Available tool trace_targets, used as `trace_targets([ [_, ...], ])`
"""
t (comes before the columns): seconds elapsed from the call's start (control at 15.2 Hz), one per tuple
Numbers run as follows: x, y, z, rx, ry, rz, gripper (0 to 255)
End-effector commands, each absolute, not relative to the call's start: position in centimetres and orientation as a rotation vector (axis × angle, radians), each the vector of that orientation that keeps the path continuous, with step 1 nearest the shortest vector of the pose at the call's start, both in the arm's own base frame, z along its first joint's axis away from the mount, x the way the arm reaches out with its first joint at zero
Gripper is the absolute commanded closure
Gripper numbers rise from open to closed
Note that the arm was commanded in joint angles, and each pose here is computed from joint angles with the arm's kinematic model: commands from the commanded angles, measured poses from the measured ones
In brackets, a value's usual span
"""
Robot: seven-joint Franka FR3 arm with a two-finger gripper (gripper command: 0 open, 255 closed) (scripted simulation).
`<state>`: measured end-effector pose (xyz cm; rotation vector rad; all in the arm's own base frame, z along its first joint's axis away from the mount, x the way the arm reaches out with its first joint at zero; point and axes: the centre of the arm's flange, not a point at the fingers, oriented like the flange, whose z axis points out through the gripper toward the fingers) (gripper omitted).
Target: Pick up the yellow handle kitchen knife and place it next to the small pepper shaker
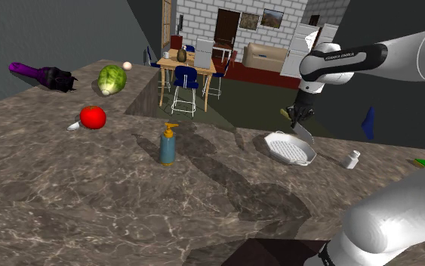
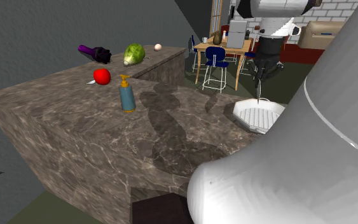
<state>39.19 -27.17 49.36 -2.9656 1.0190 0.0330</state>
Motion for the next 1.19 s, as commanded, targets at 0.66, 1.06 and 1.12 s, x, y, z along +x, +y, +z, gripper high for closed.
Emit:
trace_targets([
  [0.66, 28.8, -39.4, 49.5, -2.966, 1.017, 0.033, 255],
  [1.06, 23.6, -45.4, 49.5, -2.966, 1.017, 0.033, 255],
  [1.12, 22.8, -46.4, 49.5, -2.966, 1.017, 0.033, 255],
])
